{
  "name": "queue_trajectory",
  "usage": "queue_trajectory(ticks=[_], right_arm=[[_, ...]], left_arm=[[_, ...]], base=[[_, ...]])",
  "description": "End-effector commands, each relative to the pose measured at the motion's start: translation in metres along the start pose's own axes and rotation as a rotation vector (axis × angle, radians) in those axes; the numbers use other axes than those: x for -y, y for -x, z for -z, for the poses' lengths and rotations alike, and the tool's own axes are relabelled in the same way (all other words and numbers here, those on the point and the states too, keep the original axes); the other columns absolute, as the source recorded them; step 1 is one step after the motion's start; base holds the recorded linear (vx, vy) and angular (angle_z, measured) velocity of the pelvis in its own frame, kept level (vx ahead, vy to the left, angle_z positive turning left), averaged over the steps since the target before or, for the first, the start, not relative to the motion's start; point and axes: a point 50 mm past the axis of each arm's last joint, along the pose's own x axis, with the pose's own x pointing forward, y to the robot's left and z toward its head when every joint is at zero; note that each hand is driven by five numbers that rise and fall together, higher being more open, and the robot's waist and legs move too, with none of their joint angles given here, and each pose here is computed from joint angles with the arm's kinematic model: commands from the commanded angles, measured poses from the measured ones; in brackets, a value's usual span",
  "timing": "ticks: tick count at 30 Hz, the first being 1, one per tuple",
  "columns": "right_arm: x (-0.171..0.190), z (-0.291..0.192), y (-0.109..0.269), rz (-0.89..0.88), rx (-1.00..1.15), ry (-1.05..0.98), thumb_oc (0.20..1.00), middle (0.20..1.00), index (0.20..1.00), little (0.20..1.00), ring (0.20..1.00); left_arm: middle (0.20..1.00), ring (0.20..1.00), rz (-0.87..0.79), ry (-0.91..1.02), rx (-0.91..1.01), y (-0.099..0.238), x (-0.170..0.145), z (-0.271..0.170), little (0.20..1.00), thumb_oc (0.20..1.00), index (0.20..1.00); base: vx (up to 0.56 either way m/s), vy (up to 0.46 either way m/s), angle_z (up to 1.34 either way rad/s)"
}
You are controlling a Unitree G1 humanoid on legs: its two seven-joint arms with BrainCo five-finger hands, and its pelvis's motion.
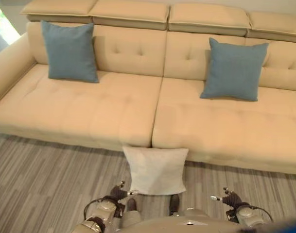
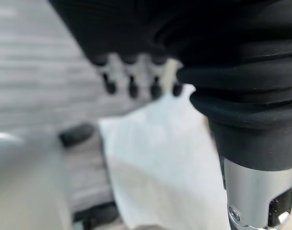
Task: Pick up all the scattered cushions and arrange them neatly on the sofa.
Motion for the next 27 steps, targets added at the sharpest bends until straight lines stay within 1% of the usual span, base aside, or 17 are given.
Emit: queue_trajectory(ticks=[1,4,7,9,10,11,12,13,14,15,17,19,20,21,25,27], right_arm=[[0.005,-0.039,-0.007,0.016,0.119,-0.002,1.0,1.0,1.0,1.0,1.0],[0.007,-0.054,-0.008,0.027,0.169,-0.008,1.0,1.0,1.0,1.0,1.0],[0.014,-0.089,-0.008,0.057,0.285,-0.026,1.0,1.0,1.0,1.0,1.0],[0.016,-0.097,-0.008,0.063,0.309,-0.031,1.0,1.0,1.0,1.0,1.0],[0.021,-0.117,-0.006,0.082,0.372,-0.038,1.0,1.0,1.0,1.0,1.0],[0.023,-0.129,-0.005,0.092,0.408,-0.041,1.0,1.0,1.0,1.0,1.0],[0.023,-0.129,-0.005,0.092,0.408,-0.041,1.0,1.0,1.0,1.0,1.0],[0.026,-0.138,-0.004,0.104,0.437,-0.049,1.0,1.0,1.0,1.0,1.0],[0.032,-0.158,0.0,0.126,0.499,-0.058,1.0,1.0,1.0,1.0,1.0],[0.032,-0.158,0.0,0.126,0.499,-0.058,1.0,1.0,1.0,1.0,1.0],[0.042,-0.181,0.006,0.163,0.57,-0.075,1.0,1.0,1.0,1.0,1.0],[0.052,-0.207,0.016,0.197,0.659,-0.084,1.0,1.0,1.0,1.0,1.0],[0.062,-0.227,0.026,0.23,0.735,-0.097,1.0,1.0,1.0,1.0,1.0],[0.062,-0.227,0.026,0.23,0.735,-0.097,1.0,1.0,1.0,1.0,1.0],[0.077,-0.267,0.049,0.288,0.89,-0.142,1.0,1.0,1.0,1.0,1.0],[0.081,-0.272,0.052,0.303,0.901,-0.148,1.0,1.0,1.0,1.0,1.0]], left_arm=[[1.0,1.0,-0.078,-0.018,0.105,-0.005,-0.026,-0.031,1.0,1.0,1.0],[1.0,1.0,-0.108,-0.01,0.159,-0.006,-0.034,-0.047,1.0,1.0,1.0],[1.0,1.0,-0.174,0.036,0.303,-0.006,-0.05,-0.091,1.0,1.0,1.0],[1.0,1.0,-0.182,0.05,0.331,-0.005,-0.052,-0.099,1.0,1.0,1.0],[1.0,1.0,-0.214,0.101,0.408,-0.002,-0.059,-0.123,1.0,1.0,1.0],[1.0,1.0,-0.232,0.132,0.449,0.0,-0.063,-0.136,1.0,1.0,1.0],[1.0,1.0,-0.232,0.132,0.45,0.0,-0.063,-0.136,1.0,1.0,1.0],[1.0,1.0,-0.248,0.157,0.483,0.001,-0.067,-0.147,1.0,1.0,1.0],[1.0,1.0,-0.272,0.208,0.541,0.006,-0.073,-0.166,1.0,1.0,1.0],[1.0,1.0,-0.272,0.208,0.541,0.006,-0.073,-0.166,1.0,1.0,1.0],[1.0,1.0,-0.297,0.254,0.603,0.011,-0.08,-0.186,1.0,1.0,1.0],[1.0,1.0,-0.321,0.286,0.653,0.017,-0.089,-0.202,1.0,1.0,1.0],[1.0,1.0,-0.341,0.325,0.697,0.023,-0.095,-0.214,1.0,1.0,1.0],[1.0,1.0,-0.341,0.325,0.697,0.023,-0.095,-0.214,1.0,1.0,1.0],[1.0,1.0,-0.342,0.412,0.742,0.028,-0.096,-0.228,1.0,1.0,1.0],[1.0,1.0,-0.342,0.422,0.756,0.03,-0.097,-0.232,1.0,1.0,1.0]], base=[[-0.09,0.13,-0.28],[-0.09,0.063,0.02],[-0.23,0.073,0.06],[-0.15,0.025,0.02],[-0.21,0.021,0.03],[-0.21,0.021,0.01],[-0.14,0.018,-0.03],[-0.15,0.01,-0.07],[-0.15,0.01,-0.03],[-0.15,-0.011,-0.04],[-0.12,-0.001,-0.08],[-0.12,-0.006,-0.04],[-0.04,-0.021,-0.08],[-0.04,-0.021,-0.11],[-0.1,-0.031,-0.04],[-0.06,-0.036,0.01]])
